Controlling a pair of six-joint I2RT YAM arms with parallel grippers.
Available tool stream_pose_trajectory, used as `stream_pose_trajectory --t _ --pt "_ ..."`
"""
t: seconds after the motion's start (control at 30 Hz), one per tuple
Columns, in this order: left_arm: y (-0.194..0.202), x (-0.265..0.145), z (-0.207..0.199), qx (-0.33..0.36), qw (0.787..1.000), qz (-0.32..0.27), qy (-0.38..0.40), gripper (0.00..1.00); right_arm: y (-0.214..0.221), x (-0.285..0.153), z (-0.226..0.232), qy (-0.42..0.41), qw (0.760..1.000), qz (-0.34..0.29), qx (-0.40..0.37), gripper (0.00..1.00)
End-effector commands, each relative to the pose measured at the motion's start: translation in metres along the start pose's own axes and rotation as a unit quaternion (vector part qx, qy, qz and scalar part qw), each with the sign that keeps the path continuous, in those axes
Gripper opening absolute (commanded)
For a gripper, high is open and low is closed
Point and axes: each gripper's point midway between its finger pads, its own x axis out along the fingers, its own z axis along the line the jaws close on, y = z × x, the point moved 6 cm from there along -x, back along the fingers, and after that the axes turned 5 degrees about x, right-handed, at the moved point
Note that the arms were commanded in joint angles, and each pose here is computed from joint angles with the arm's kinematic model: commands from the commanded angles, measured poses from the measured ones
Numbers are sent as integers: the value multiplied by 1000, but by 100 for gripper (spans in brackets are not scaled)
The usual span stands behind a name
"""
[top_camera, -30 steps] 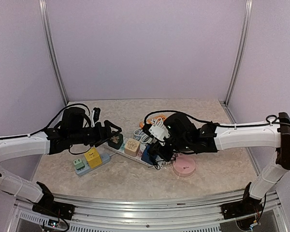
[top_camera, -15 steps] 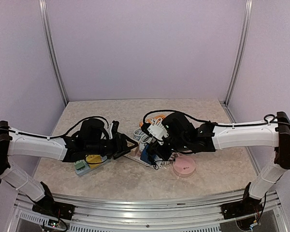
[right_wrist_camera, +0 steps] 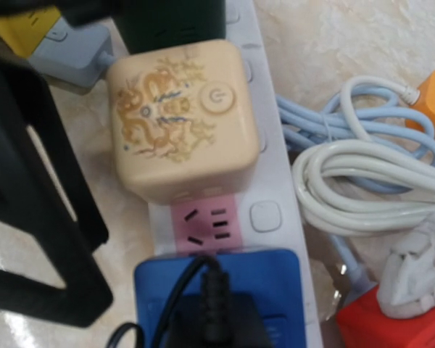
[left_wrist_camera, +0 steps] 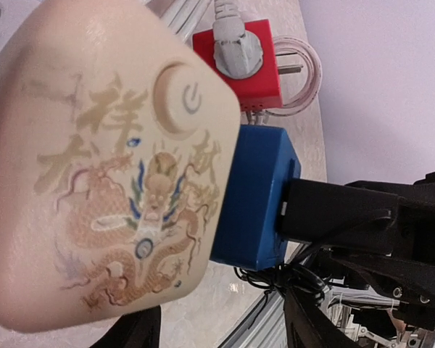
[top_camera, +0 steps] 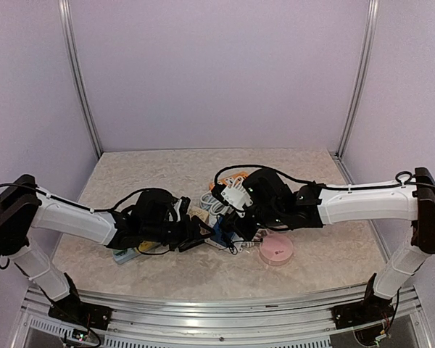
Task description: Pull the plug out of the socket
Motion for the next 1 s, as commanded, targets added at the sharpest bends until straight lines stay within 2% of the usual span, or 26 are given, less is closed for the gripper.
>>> stream_pose_trajectory --t 0.0,0.5,0.97 --pt "-2 9 -4 -2 1000 4 13 57 11 10 11 -22 999 23 25 0" --pt "-10 15 -5 0 1000 -10 8 55 12 9 13 -29 999 26 26 0" --pt "-2 26 13 -19 1000 13 -19 42 14 11 13 -31 999 35 20 0"
